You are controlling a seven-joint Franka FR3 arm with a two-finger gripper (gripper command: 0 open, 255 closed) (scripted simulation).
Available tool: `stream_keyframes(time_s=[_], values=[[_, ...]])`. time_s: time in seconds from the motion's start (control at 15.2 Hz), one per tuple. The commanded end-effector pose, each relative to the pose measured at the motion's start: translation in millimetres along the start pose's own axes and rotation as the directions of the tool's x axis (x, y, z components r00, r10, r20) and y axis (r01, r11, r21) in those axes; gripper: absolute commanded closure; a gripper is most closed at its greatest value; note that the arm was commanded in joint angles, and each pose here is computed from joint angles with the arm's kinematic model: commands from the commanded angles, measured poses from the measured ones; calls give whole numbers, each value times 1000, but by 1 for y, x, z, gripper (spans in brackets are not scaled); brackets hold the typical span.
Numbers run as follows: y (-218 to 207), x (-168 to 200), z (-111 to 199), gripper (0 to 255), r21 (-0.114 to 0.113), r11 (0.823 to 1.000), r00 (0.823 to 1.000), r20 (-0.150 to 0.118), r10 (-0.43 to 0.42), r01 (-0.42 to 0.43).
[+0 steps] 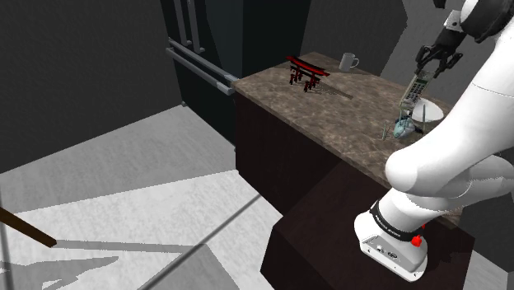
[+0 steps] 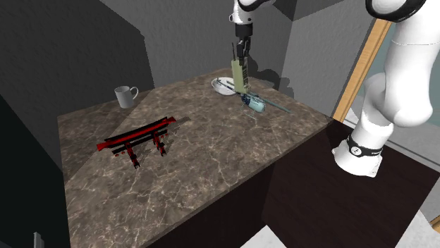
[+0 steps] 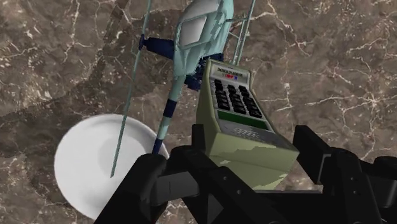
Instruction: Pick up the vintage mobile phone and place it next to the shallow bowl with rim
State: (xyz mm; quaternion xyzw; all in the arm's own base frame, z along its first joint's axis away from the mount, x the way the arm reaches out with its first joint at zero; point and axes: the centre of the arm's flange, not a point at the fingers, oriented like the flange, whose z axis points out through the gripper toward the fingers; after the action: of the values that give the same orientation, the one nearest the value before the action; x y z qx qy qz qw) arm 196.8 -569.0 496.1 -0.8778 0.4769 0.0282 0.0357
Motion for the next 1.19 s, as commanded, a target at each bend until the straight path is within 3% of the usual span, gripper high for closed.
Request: stream_keyframes(time_s=[0.0, 1.12], values=[[27, 2, -1, 255, -1, 1000, 1000, 0, -1, 1], [243, 8, -4, 255, -1, 1000, 1000, 0, -1, 1]])
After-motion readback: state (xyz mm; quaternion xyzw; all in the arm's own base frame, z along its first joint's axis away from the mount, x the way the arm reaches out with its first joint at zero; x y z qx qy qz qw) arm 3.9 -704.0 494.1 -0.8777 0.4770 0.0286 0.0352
